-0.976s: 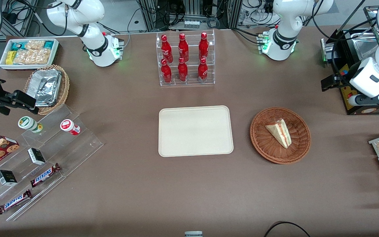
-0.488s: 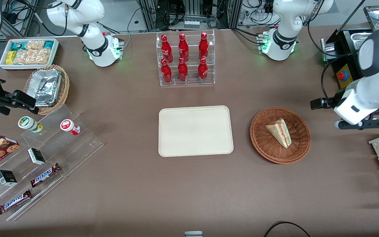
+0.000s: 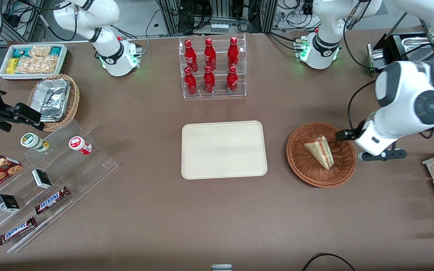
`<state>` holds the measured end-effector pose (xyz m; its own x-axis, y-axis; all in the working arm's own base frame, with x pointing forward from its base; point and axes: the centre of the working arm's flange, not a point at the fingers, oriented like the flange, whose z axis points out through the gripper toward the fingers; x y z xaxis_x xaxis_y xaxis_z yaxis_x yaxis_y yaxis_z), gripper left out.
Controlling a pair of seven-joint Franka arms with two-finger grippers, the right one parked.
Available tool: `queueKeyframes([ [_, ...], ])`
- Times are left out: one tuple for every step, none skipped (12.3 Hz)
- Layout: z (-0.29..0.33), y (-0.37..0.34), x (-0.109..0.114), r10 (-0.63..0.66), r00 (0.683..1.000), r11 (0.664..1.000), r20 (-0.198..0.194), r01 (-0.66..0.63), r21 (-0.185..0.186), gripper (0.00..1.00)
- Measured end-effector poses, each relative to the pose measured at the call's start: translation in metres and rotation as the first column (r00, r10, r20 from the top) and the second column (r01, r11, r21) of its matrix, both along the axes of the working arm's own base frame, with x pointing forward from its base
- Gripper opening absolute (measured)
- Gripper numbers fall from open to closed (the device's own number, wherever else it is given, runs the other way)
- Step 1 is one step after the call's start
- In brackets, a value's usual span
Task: Place sandwich from basket to tray
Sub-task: 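Move the left gripper over the sandwich in the wicker basket, then lower the open left gripper around the sandwich and close it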
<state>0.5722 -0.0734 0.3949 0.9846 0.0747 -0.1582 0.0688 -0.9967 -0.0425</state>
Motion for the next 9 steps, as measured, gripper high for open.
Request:
queueKeyframes([
  [-0.016, -0.002, -0.004, 0.020, 1.000, 1.000, 0.015, -0.020, 0.001, 1.00],
  [-0.032, -0.003, -0.009, 0.051, 0.998, 0.999, 0.038, -0.051, 0.002, 1.00],
  [-0.046, -0.005, -0.014, 0.088, 0.994, 0.996, 0.065, -0.088, 0.000, 1.00],
  [-0.060, -0.009, -0.020, 0.136, 0.987, 0.991, 0.090, -0.137, -0.002, 1.00],
  [-0.073, -0.011, -0.026, 0.195, 0.974, 0.981, 0.113, -0.196, -0.006, 1.00],
  [-0.083, -0.014, -0.031, 0.261, 0.956, 0.965, 0.132, -0.262, -0.011, 1.00],
  [-0.090, -0.018, -0.036, 0.329, 0.934, 0.944, 0.141, -0.330, -0.013, 1.00],
  [-0.093, -0.022, -0.039, 0.386, 0.911, 0.921, 0.142, -0.389, -0.012, 1.00],
  [-0.094, -0.024, -0.040, 0.433, 0.890, 0.900, 0.143, -0.436, -0.011, 1.00],
])
